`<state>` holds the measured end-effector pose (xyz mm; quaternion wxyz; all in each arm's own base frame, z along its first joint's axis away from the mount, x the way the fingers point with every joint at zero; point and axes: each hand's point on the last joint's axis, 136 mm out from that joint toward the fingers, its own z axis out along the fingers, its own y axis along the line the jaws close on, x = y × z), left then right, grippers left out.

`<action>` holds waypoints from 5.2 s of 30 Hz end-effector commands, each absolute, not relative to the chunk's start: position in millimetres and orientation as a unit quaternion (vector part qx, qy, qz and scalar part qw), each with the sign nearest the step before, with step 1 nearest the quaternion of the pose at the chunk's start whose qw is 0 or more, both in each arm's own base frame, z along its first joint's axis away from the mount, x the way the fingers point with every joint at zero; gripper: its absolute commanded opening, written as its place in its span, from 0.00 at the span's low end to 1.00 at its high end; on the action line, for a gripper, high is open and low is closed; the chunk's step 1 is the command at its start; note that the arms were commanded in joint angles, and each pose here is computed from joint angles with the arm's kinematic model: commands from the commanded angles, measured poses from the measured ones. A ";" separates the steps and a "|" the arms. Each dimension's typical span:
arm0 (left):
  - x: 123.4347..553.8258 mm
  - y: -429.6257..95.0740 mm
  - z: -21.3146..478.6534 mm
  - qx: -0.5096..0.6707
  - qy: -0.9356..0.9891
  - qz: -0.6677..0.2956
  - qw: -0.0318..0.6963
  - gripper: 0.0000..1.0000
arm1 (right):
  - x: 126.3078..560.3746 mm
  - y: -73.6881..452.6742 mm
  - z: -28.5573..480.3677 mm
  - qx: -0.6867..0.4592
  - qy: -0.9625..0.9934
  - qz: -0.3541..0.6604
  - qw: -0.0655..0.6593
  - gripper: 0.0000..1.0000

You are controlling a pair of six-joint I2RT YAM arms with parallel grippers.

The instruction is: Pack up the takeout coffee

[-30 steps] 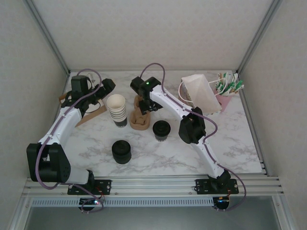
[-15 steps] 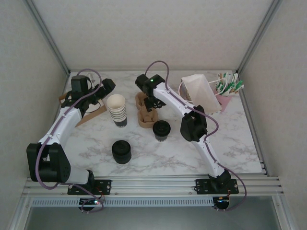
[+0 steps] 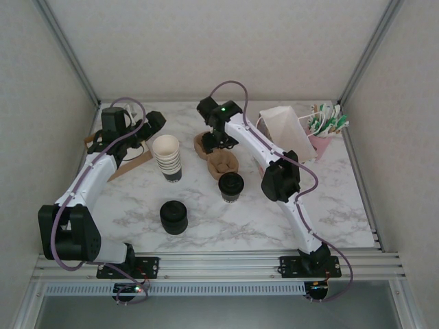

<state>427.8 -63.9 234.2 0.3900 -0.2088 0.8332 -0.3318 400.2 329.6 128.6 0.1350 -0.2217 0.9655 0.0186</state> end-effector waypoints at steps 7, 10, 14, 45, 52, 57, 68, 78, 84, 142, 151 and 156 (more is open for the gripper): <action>444.7 -76.4 236.9 -0.188 0.826 -0.375 0.377 1.00 | 393.9 341.3 132.8 -0.293 0.947 0.029 0.128 0.69; 451.1 -82.7 233.4 -0.184 0.824 -0.391 0.367 0.97 | 395.6 338.8 128.9 -0.295 0.947 0.027 0.121 0.65; 459.6 -92.1 225.2 -0.176 0.827 -0.403 0.351 0.90 | 399.7 332.9 121.7 -0.286 0.952 0.034 0.107 0.63; 475.6 -110.7 178.8 -0.170 0.846 -0.405 0.304 0.72 | 401.6 338.0 91.2 -0.293 0.952 0.047 0.076 0.55; 480.5 -111.0 175.6 -0.168 0.847 -0.404 0.302 0.71 | 401.8 338.8 90.5 -0.293 0.952 0.048 0.075 0.52; 482.7 -110.7 170.9 -0.169 0.848 -0.405 0.298 0.69 | 401.3 338.2 90.8 -0.293 0.952 0.047 0.074 0.49; 481.0 -106.7 178.6 -0.172 0.844 -0.401 0.311 0.68 | 402.3 336.9 105.2 -0.292 0.951 0.046 0.089 0.39; 486.8 -96.7 185.0 -0.177 0.843 -0.393 0.321 0.68 | 405.6 341.5 127.7 -0.285 0.949 0.065 0.116 0.35; 492.4 -94.3 188.8 -0.176 0.843 -0.392 0.324 0.67 | 407.3 343.8 135.3 -0.278 0.949 0.077 0.125 0.33; 500.2 -210.5 134.9 -0.038 0.852 -0.496 0.164 0.49 | 423.6 336.6 119.6 -0.211 0.966 0.103 0.111 0.30; 495.6 -209.6 135.7 -0.035 0.857 -0.488 0.164 0.51 | 423.8 333.3 119.2 -0.209 0.967 0.095 0.112 0.30; 496.9 -199.4 144.6 -0.038 0.856 -0.484 0.178 0.51 | 424.6 329.1 117.9 -0.206 0.969 0.082 0.113 0.30</action>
